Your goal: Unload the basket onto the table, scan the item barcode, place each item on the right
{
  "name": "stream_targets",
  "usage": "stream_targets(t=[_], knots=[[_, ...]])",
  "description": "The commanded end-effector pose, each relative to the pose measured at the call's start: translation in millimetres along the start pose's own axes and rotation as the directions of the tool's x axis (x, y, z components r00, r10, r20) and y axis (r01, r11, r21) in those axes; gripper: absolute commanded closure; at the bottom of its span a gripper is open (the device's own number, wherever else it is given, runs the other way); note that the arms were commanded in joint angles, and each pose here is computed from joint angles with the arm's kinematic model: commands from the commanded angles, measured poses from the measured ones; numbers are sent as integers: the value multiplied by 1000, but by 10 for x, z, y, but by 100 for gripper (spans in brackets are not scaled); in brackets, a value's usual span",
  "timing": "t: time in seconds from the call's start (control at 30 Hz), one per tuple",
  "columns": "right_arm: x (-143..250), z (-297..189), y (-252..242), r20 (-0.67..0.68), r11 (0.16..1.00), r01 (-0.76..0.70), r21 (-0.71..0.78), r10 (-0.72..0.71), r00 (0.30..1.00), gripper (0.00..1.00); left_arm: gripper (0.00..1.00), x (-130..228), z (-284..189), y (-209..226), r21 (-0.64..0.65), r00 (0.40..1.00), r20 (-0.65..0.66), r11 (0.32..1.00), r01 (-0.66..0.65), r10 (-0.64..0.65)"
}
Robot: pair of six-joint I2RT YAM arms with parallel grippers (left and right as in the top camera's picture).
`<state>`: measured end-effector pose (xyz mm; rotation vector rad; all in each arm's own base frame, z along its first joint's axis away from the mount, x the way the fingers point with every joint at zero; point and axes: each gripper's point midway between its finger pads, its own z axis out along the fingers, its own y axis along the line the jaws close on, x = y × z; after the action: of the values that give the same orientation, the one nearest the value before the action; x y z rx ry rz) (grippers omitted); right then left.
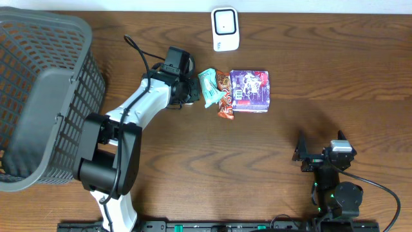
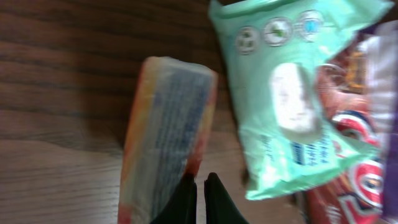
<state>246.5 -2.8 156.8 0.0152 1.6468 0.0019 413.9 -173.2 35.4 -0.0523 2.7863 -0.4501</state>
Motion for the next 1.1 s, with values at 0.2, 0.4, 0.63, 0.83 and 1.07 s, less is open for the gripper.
stream_targets(t=[0.2, 0.4, 0.63, 0.83, 1.07], knots=[[5, -2, -10, 0, 1000, 14, 3, -14, 1000, 1, 92, -105, -29, 455, -257, 997, 71, 966, -6, 25], [5, -2, -10, 0, 1000, 14, 3, -14, 1000, 1, 93, -156, -51, 449, -261, 996, 89, 965, -4, 28], [5, -2, -10, 0, 1000, 14, 3, -14, 1000, 1, 92, -194, -63, 462, -272, 994, 104, 962, -2, 31], [5, -2, -10, 0, 1000, 14, 3, -14, 1000, 1, 92, -248, -170, 395, -250, 991, 129, 968, -1, 34], [5, -2, -10, 0, 1000, 14, 3, -14, 1000, 1, 93, -376, -486, 164, -151, 979, 202, 988, 43, -11]])
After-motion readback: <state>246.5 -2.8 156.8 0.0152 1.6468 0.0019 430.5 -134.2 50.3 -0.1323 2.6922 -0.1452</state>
